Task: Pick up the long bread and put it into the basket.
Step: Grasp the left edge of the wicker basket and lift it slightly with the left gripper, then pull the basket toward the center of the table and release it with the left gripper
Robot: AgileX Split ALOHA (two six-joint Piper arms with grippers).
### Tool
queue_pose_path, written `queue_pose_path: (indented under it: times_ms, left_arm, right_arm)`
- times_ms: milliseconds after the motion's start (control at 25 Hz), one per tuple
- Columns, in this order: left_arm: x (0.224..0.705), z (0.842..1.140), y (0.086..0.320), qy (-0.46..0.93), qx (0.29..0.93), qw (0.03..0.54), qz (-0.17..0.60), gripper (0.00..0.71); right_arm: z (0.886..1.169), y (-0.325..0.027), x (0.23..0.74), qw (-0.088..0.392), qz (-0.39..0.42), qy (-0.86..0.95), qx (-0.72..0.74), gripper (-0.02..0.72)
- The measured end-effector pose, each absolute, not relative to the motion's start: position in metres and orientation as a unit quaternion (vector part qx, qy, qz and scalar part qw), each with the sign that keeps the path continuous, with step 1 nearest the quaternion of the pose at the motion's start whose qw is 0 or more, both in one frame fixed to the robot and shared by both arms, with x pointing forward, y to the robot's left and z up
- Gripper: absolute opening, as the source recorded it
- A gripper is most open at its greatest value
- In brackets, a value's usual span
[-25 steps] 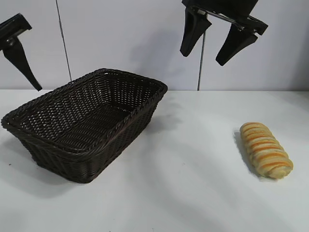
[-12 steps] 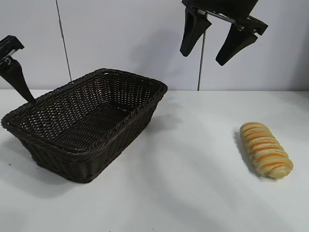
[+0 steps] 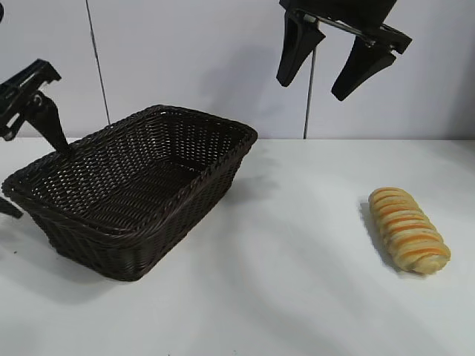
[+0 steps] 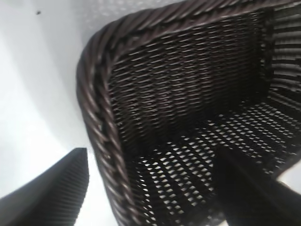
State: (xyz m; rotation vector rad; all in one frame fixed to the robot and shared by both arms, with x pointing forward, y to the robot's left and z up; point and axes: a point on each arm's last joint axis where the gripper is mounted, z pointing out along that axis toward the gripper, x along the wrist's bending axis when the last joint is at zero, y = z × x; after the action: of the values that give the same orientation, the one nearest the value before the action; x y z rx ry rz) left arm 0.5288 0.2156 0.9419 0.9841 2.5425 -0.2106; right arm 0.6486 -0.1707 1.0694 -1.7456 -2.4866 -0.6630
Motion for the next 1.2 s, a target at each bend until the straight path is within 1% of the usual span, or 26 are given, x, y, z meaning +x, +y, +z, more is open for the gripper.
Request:
queue_pose_path:
  times_ms: [200,320,360,440,560,680,720,1120,1200]
  left_arm:
    - [0.533,0.921,0.215,0.918,0.348,0.177,-0.077,0.532]
    - [0.534,0.915,0.215,0.92,0.345,0.17,-0.079,0.521]
    - [0.534,0.915,0.215,0.92,0.345,0.17,-0.079,0.496]
    - [0.534,0.915,0.215,0.92,0.345,0.17,-0.079,0.414]
    - [0.535,0.915,0.215,0.92,0.342,0.175,-0.078,0.25]
    - [0.536,0.916,0.214,0.921,0.337,0.18,-0.077,0.131]
    - [0.536,0.916,0.214,0.922,0.332,0.182,-0.079,0.108]
    - [0.534,0.92,0.212,0.924,0.323,0.184,-0.092,0.103]
    - [0.533,0.924,0.212,0.919,0.336,0.183,-0.097,0.103]
  right_arm:
    - [1.069,-0.171,0.649,0.016,-0.213,-0.8,-0.561,0.601]
    - [1.069,-0.171,0.649,0.016,-0.213,-0.8,-0.561,0.601]
    - [1.069,-0.171,0.649,0.016,-0.213,-0.8,-0.561,0.601]
    - [1.069,-0.171,0.649,0.016,-0.213,-0.8,-0.561,0.601]
    - [1.069,-0.171,0.649,0.016,-0.213,-0.8,-0.561,0.601]
    - [1.069,-0.171,0.649,0.016,-0.213,-0.8,-0.561,0.601]
    - [1.069,-0.171,0.649,0.016,-0.213,-0.8,-0.561,0.601]
    - [1.069,-0.171,0.649,0.016,-0.213,-0.8,-0.561,0.601]
    - [1.069,-0.171,0.649,0.016,-0.213,-0.799,-0.561,0.601]
